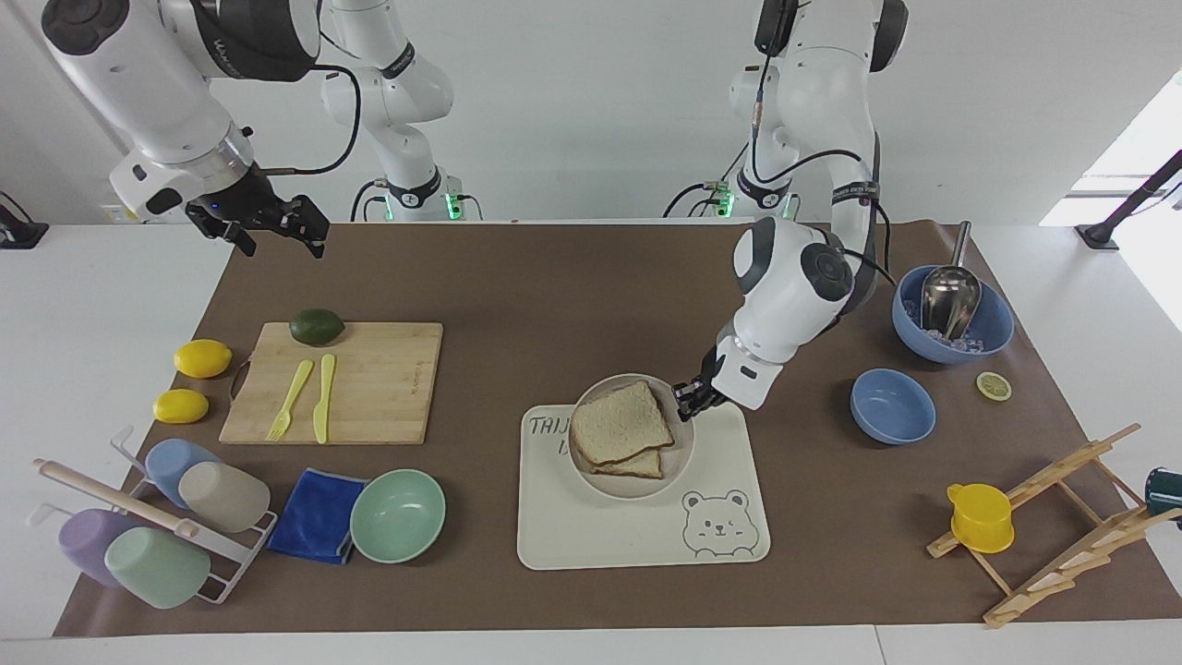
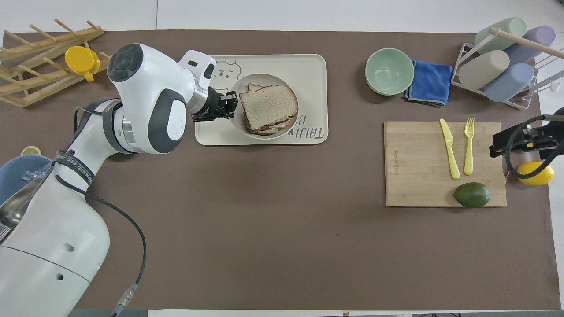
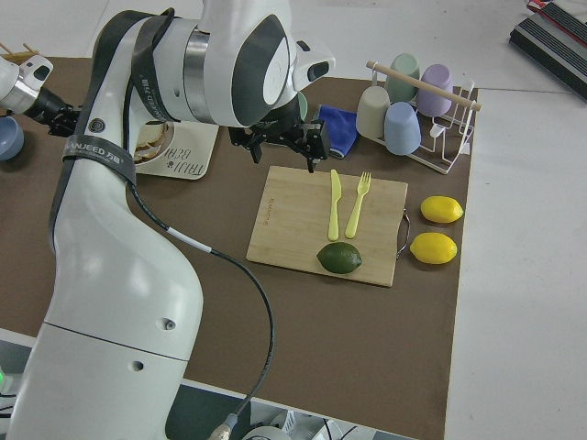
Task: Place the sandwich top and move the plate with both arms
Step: 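Slide the plate with the left gripper onto the bear tray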
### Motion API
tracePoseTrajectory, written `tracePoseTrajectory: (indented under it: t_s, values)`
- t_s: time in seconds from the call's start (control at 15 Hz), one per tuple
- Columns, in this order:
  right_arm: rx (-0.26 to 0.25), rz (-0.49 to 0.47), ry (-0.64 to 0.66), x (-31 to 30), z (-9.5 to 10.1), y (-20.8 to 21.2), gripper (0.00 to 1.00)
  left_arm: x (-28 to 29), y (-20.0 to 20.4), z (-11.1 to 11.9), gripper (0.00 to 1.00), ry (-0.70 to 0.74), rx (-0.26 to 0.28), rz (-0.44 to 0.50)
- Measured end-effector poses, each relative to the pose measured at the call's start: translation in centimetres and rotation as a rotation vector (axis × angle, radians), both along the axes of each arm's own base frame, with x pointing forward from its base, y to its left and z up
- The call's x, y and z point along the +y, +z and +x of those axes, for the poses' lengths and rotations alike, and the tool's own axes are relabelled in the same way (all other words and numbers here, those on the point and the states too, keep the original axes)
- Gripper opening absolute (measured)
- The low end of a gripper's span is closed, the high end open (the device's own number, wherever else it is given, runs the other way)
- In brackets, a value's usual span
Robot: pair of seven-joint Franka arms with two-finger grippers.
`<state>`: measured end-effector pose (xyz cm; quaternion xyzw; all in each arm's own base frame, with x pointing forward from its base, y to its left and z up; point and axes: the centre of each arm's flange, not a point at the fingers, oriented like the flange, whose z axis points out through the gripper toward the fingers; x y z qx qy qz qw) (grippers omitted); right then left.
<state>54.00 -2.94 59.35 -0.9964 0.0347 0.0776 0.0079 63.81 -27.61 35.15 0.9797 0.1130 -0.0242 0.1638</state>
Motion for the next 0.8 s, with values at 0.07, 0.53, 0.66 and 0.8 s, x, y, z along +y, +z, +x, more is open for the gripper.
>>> tracePoseTrajectory:
  t_s: [0.07,0.53,0.66,0.8]
  values:
    - [0.000,0.000,0.000,0.0,0.0,0.0,1.00,0.2,-0.6,0.3,0.06,-0.009,0.002,-0.004]
    - [0.000,0.000,0.000,0.0,0.0,0.0,1.00,0.7,-1.5,1.5,0.06,-0.029,-0.067,-0.012]
    - [0.000,0.000,0.000,0.0,0.0,0.0,1.00,0.8,-2.0,1.6,0.06,-0.048,-0.078,-0.010]
    - [0.000,0.000,0.000,0.0,0.0,0.0,1.00,0.9,-2.7,1.6,0.06,-0.059,-0.094,-0.007]
